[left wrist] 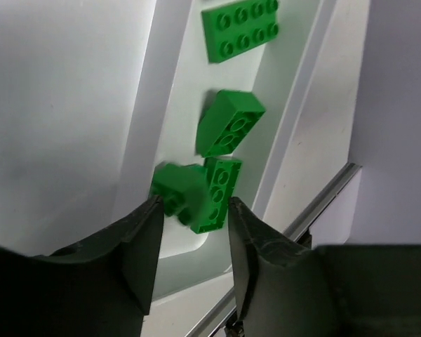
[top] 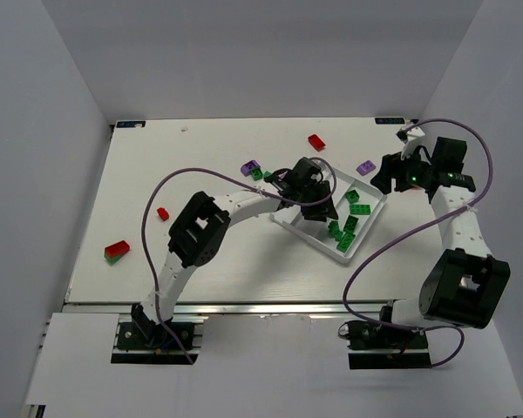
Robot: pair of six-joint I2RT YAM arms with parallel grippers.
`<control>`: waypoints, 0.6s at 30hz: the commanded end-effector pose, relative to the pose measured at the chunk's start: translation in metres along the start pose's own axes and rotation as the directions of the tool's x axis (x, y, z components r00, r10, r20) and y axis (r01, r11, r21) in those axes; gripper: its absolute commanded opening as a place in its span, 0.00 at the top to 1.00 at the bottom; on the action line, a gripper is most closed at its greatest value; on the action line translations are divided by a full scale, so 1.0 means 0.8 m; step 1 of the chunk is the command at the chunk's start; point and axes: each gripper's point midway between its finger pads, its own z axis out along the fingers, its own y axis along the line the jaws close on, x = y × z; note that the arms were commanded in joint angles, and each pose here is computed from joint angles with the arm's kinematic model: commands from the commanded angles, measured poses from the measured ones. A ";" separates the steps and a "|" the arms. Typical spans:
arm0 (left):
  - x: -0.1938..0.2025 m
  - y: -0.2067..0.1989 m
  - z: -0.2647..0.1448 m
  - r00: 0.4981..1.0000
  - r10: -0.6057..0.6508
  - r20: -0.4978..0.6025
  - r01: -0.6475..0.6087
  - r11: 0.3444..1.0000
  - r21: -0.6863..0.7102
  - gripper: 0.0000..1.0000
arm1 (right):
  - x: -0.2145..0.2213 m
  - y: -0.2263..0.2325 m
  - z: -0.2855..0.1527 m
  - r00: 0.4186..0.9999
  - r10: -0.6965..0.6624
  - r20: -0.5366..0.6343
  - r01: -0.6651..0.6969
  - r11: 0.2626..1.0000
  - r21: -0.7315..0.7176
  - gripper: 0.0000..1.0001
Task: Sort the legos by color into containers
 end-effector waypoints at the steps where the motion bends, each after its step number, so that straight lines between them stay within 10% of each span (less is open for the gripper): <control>1: -0.009 -0.034 -0.017 0.999 0.041 0.025 -0.042 0.999 0.035 0.48 | -0.007 0.002 -0.003 1.000 0.012 0.018 -0.011 1.000 -0.016 0.30; 11: -0.061 -0.062 -0.082 0.971 0.133 0.198 -0.127 0.991 -0.043 0.38 | -0.003 0.034 0.005 0.999 -0.031 0.008 0.032 0.980 -0.195 0.30; 18: -0.103 -0.016 -0.218 0.883 0.121 0.453 -0.050 0.985 -0.166 0.78 | -0.014 0.082 0.037 0.980 -0.196 -0.032 0.179 0.941 -0.286 0.33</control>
